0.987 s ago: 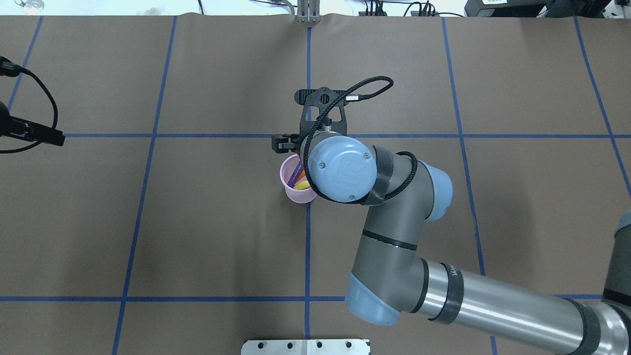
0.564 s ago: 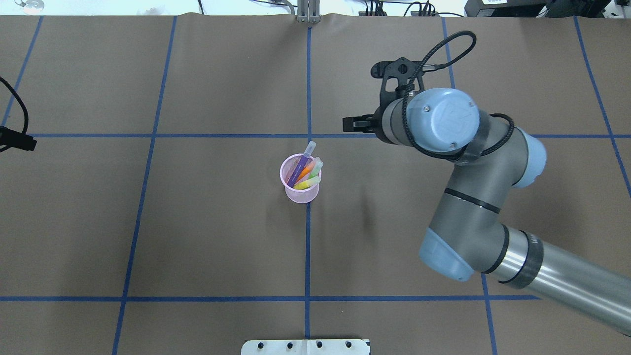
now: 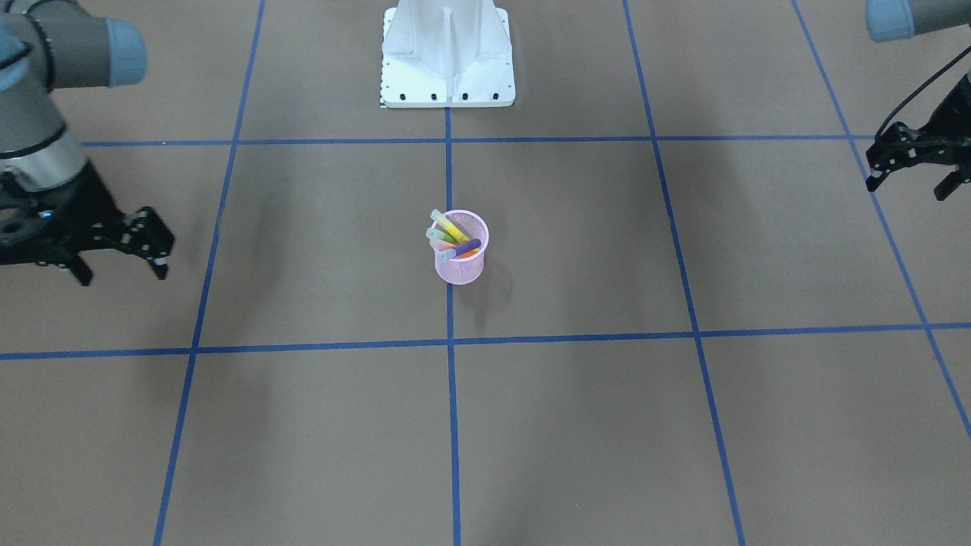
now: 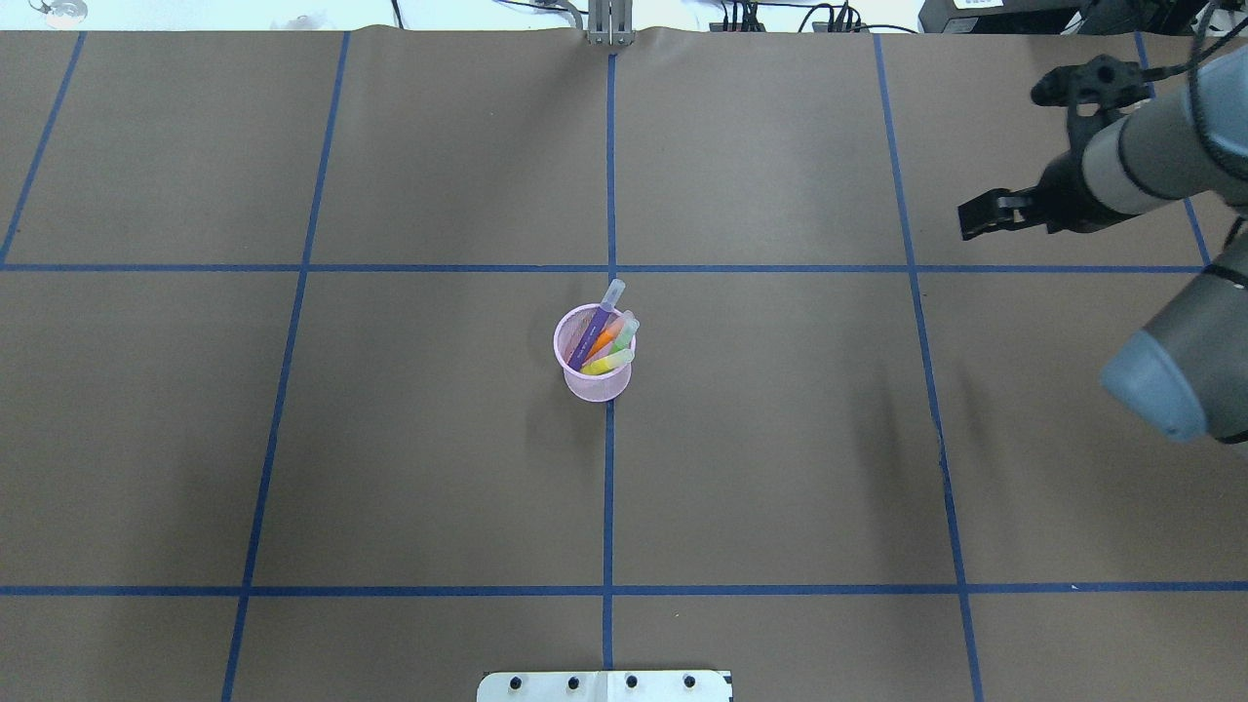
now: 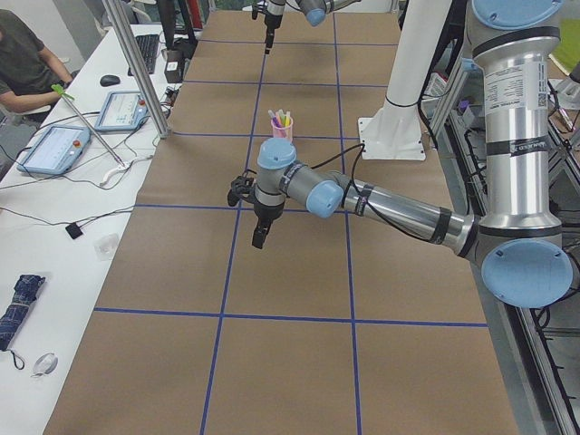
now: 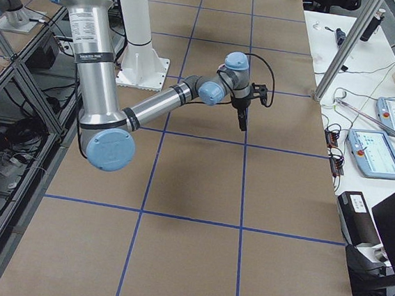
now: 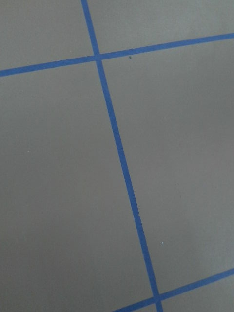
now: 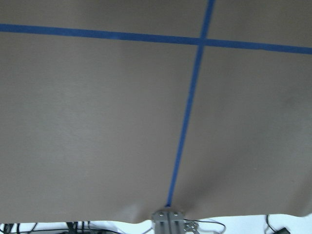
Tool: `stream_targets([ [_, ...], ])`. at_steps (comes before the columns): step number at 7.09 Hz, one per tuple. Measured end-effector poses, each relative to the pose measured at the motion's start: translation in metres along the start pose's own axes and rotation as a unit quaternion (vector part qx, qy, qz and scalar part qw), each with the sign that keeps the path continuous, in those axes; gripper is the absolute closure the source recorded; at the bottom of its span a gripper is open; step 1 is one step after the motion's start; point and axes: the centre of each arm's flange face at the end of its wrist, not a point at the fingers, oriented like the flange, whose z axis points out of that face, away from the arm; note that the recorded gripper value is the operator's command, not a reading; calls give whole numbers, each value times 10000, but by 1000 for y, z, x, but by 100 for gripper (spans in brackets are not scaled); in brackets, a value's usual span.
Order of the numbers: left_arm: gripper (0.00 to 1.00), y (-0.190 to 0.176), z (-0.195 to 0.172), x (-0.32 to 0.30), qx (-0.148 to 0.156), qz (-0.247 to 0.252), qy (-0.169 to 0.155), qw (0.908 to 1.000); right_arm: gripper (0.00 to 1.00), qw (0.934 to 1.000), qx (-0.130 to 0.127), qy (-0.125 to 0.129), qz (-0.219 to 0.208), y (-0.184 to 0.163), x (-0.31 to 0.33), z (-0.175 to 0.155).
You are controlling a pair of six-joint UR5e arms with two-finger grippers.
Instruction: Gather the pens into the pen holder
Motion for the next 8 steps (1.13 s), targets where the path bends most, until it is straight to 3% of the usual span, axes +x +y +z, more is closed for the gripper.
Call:
stream_targets([
  [2,1,12,-15,-30,23,112,208,9997,0,9987,-408,56,-284,13,148,-8],
  [4,1,38,-25,-78,68,187,138,9997,0,9976,-608,36,-336,32,241,-9],
  [6,1,56,-31,-111,97,-87,50,9999,0,9970,-730,12,-241,49,269,-3],
  [8,1,54,-21,-124,-163,-423,246,9987,0,9964,-829,-57,-139,57,279,3],
])
